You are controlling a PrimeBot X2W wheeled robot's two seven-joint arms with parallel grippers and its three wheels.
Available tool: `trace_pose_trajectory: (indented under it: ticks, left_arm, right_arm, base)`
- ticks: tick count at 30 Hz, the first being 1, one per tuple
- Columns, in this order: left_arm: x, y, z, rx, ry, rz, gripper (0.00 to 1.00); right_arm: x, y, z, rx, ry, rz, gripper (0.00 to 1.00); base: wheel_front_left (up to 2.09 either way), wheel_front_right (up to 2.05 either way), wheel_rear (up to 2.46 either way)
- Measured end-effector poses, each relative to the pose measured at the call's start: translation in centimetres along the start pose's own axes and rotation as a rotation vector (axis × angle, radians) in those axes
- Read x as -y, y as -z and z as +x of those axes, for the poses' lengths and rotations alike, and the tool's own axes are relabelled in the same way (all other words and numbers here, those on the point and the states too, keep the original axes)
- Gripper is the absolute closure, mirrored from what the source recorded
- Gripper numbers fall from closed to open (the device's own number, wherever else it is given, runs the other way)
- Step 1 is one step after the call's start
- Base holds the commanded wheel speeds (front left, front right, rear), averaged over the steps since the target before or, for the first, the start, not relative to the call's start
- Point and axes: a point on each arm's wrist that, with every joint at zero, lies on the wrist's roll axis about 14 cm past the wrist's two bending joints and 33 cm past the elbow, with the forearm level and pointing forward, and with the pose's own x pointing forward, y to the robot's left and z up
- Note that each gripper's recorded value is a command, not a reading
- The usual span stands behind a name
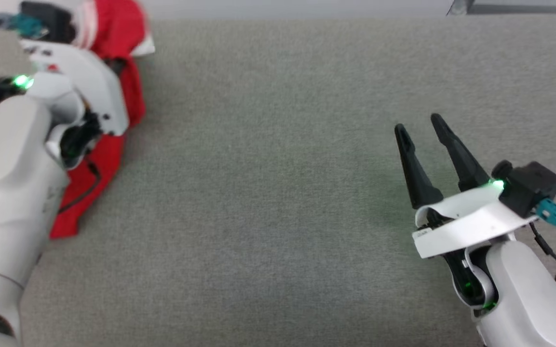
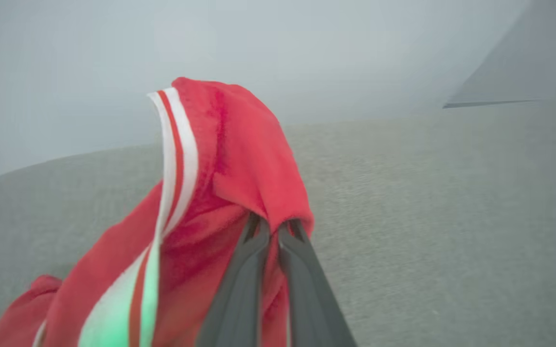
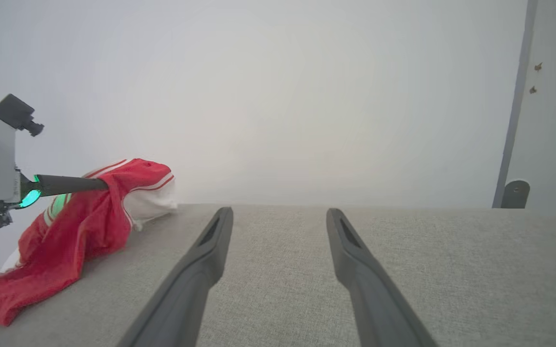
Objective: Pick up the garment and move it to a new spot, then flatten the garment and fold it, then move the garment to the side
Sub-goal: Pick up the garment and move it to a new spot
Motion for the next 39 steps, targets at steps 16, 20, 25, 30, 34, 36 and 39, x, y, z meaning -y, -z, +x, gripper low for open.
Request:
trace_pose_trajectory:
  ticks: [16, 20, 25, 30, 34, 36, 39]
  left_arm:
    - [30.3, -6.3, -1.7, 0.008, 0.777, 0.004, 1.00]
    - [34.9, -7.5, -2.9, -0.022, 0.917, -0.090, 1.00]
    - [34.8, -5.0, 0.2, -0.109, 0.865, -0.111, 1.00]
    - [32.3, 0.0, 4.6, -0.214, 0.725, -0.144, 1.00]
    - [30.0, 2.7, 7.3, -0.255, 0.627, -0.078, 1.00]
    - [29.5, 4.1, 8.0, -0.291, 0.608, -0.050, 1.00]
    - [28.9, 5.5, 8.6, -0.329, 0.587, 0.046, 1.00]
  right_arm:
    - [8.5, -4.9, -8.4, 0.141, 0.379, 0.025, 0.00]
    - [10.4, -6.2, -10.4, 0.177, 0.459, 0.009, 0.00]
    - [11.7, -7.1, -12.3, 0.201, 0.527, 0.008, 0.00]
    - [12.6, -7.1, -13.7, 0.196, 0.573, 0.011, 0.00]
    - [13.0, -6.7, -14.2, 0.187, 0.595, 0.021, 0.00]
    - [13.3, -6.5, -14.4, 0.180, 0.607, 0.019, 0.00]
    - [13.7, -6.2, -14.6, 0.171, 0.620, 0.015, 0.00]
  base:
    - [0.00, 0.00, 0.00]
    - [0.00, 0.00, 0.00]
    - [0.00, 0.00, 0.00]
    - [0.00, 0.00, 0.00]
    - [0.00, 0.00, 0.00]
    - [0.00, 0.00, 0.00]
    - [0.00, 0.00, 0.00]
